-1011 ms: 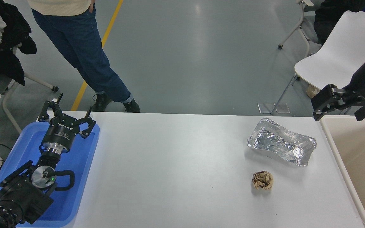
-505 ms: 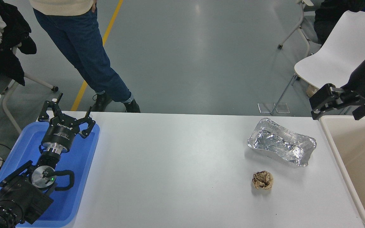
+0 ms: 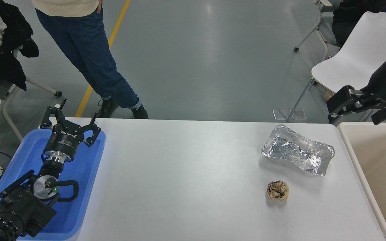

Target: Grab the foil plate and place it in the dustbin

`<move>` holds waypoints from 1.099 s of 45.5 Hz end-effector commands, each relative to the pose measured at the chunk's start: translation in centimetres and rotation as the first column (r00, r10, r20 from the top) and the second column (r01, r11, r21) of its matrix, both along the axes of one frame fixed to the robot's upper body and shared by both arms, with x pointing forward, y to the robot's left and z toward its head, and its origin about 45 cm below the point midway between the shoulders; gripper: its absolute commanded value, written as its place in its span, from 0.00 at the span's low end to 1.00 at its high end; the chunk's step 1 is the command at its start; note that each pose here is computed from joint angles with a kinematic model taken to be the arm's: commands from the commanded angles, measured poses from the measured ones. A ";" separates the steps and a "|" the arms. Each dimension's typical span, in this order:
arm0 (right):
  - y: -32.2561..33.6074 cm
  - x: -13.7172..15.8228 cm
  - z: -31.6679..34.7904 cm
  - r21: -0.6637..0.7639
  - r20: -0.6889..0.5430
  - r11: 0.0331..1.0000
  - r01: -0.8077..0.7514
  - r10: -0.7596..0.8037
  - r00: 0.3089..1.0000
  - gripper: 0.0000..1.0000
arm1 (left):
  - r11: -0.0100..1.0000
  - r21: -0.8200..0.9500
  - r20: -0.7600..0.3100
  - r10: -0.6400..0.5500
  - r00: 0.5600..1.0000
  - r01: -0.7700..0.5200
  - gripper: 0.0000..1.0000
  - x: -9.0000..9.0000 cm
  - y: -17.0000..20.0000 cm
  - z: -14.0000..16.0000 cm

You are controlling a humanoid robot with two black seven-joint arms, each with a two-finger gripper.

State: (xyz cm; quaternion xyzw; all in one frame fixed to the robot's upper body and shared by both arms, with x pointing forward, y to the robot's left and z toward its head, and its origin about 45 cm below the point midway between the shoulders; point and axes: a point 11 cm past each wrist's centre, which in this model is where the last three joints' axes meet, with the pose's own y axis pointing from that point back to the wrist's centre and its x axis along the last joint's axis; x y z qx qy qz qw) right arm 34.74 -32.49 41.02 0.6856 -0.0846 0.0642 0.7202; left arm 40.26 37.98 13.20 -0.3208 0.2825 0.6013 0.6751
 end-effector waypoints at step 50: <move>-6.3 3.6 -19.1 0.121 0.113 0.948 0.293 -0.306 0.945 1.00 | 1.000 0.000 0.002 -0.001 1.000 0.001 1.00 0.1 0.0 0.1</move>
